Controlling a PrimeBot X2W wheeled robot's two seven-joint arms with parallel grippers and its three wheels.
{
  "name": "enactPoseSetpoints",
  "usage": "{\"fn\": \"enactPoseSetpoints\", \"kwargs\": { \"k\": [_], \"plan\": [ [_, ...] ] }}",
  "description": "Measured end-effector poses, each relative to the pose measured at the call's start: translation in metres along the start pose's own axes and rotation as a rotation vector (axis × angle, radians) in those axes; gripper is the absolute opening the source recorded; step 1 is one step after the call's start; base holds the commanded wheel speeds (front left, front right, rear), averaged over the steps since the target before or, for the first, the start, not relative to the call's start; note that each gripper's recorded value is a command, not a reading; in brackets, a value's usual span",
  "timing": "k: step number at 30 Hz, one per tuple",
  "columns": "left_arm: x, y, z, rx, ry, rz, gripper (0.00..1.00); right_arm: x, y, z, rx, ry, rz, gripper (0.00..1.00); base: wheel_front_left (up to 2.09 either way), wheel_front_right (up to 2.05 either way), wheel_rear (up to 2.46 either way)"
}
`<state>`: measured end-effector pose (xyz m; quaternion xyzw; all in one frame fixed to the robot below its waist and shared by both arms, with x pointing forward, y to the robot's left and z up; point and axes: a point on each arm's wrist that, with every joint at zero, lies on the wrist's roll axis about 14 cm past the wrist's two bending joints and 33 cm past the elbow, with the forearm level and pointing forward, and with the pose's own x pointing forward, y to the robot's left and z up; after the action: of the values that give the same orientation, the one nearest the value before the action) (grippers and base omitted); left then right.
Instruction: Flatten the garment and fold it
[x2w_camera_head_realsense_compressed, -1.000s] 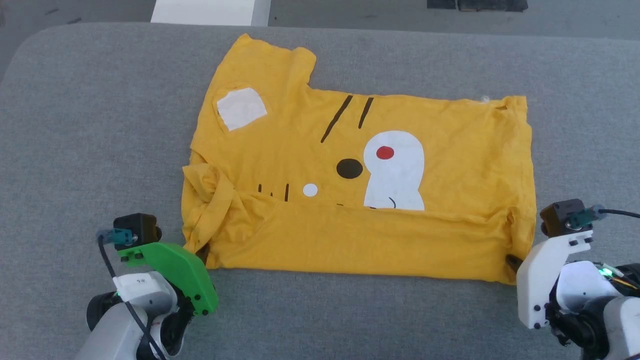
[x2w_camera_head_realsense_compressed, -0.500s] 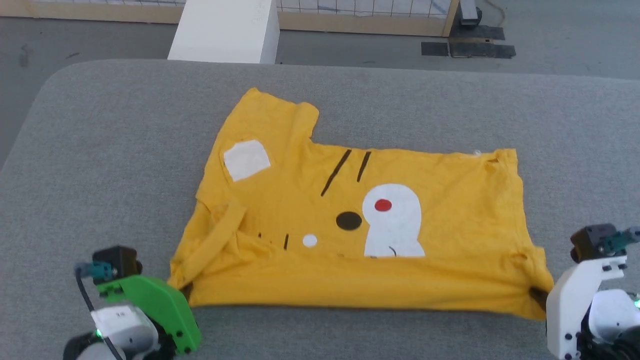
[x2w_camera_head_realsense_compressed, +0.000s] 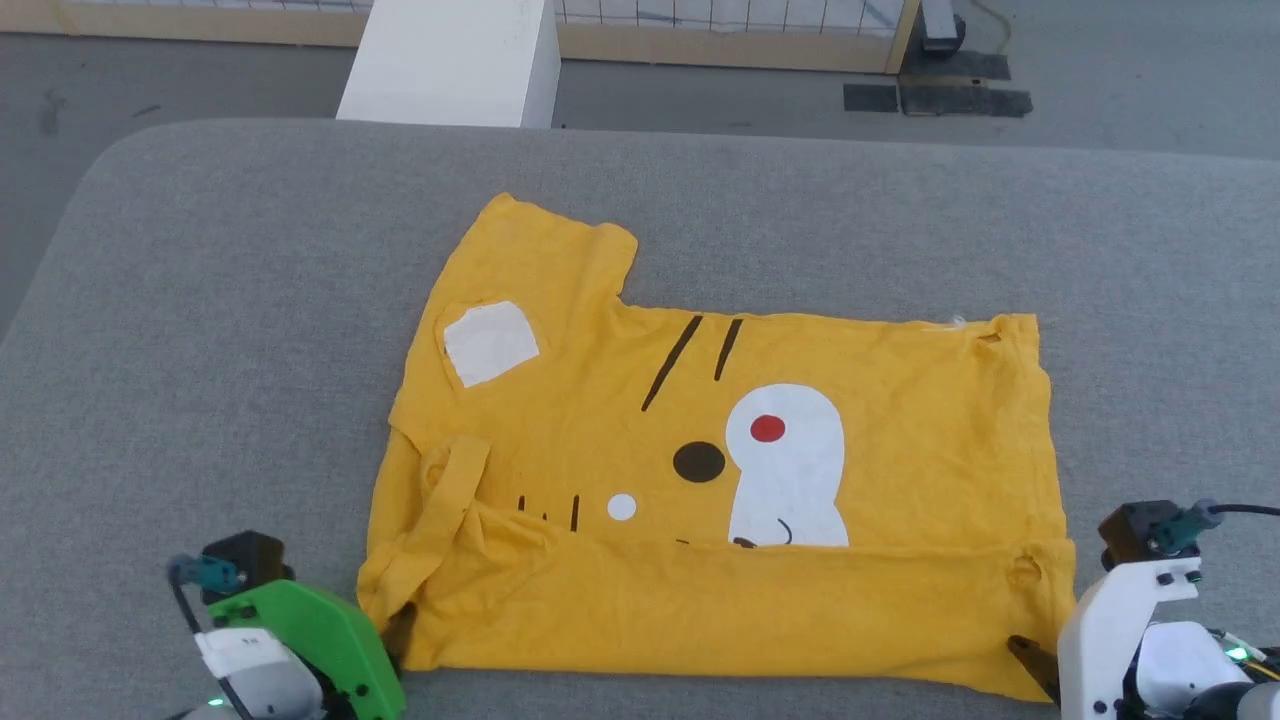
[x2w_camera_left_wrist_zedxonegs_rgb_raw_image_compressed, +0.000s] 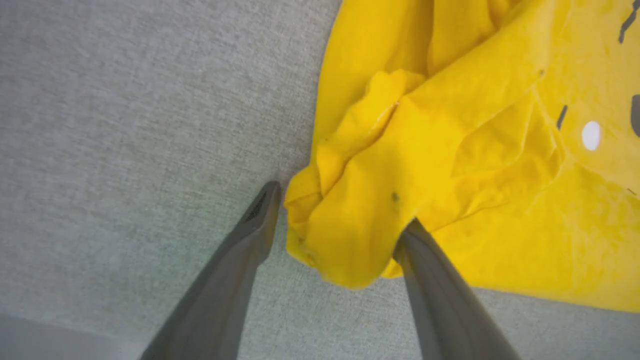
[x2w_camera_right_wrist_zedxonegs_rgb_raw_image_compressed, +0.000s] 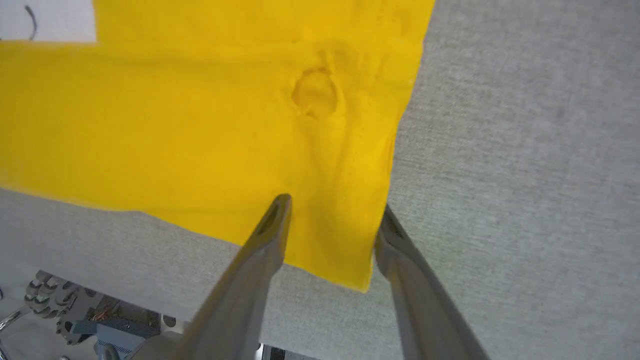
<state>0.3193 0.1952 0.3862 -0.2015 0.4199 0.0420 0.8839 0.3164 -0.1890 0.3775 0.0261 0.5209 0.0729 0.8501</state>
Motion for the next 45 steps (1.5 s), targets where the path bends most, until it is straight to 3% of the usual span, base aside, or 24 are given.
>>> {"fn": "enactPoseSetpoints", "kwargs": {
  "k": [6, 13, 17, 20, 30, 38, 45],
  "plan": [
    [-0.028, -0.003, 0.051, 0.050, -0.149, -0.023, 1.00, -0.031, -0.008, 0.035, 0.008, -0.149, -0.004, 1.00, 0.00, 0.00, 0.00],
    [-0.065, -0.031, 0.156, 0.101, -0.642, -0.093, 1.00, -0.084, -0.032, 0.126, 0.040, -0.533, -0.085, 1.00, 0.00, 0.00, 0.00],
    [-0.067, -0.052, 0.187, 0.129, -0.857, -0.147, 1.00, -0.088, -0.032, 0.157, 0.039, -0.647, -0.088, 1.00, 0.00, 0.00, 0.00],
    [-0.050, -0.064, 0.190, 0.161, -0.881, -0.178, 1.00, -0.082, -0.032, 0.171, 0.038, -0.681, -0.085, 1.00, 0.00, 0.00, 0.00],
    [0.028, -0.119, 0.230, 0.306, -0.786, -0.276, 1.00, -0.042, -0.027, 0.212, -0.009, -0.688, -0.064, 1.00, 0.00, 0.00, 0.00],
    [0.113, -0.133, 0.243, 0.422, -0.412, -0.227, 1.00, 0.000, -0.020, 0.220, -0.055, -0.632, -0.035, 1.00, 0.00, 0.00, 0.00],
    [0.167, -0.113, 0.224, 0.444, -0.039, -0.093, 1.00, 0.024, -0.017, 0.214, -0.067, -0.596, -0.010, 1.00, 0.00, 0.00, 0.00]
  ]
}}
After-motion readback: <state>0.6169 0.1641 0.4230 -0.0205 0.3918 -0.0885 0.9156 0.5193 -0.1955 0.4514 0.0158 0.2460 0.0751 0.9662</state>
